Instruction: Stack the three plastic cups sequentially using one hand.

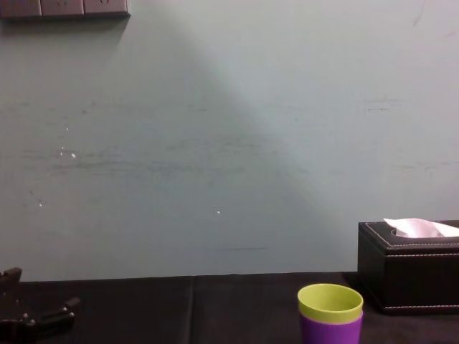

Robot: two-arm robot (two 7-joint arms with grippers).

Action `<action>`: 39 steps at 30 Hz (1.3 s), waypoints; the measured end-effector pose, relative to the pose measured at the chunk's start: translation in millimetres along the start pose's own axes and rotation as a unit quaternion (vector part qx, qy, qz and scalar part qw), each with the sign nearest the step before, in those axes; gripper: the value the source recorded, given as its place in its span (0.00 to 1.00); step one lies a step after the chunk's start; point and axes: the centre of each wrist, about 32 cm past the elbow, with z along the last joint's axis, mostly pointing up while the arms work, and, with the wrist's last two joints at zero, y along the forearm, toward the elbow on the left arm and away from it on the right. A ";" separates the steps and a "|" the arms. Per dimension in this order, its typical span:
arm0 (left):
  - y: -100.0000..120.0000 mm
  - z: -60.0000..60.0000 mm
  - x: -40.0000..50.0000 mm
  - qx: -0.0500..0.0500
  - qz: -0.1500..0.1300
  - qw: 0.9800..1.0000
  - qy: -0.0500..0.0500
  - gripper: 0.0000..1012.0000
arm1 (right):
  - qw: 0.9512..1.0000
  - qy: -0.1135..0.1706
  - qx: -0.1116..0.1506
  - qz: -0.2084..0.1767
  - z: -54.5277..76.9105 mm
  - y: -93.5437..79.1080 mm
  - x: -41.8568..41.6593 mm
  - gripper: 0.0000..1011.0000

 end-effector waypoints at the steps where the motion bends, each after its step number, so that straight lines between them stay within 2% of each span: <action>1: 0.0 0.0 0.0 0.000 0.000 1.000 0.000 1.00 | 1.000 0.000 -0.002 0.002 -1.5 0.0 -0.6 0.99; 6: 0.0 0.0 0.0 0.000 0.000 1.000 0.000 1.00 | 1.000 0.001 -0.012 0.013 -10.7 1.8 -4.8 0.99; 10: 0.0 0.0 0.0 0.000 0.000 1.000 0.000 1.00 | 1.000 0.002 -0.014 0.017 -12.9 4.8 -6.2 0.99; 39: 0.0 0.0 0.0 0.000 0.000 1.000 0.000 1.00 | 0.999 0.012 -0.015 0.042 -8.5 49.1 -3.7 0.99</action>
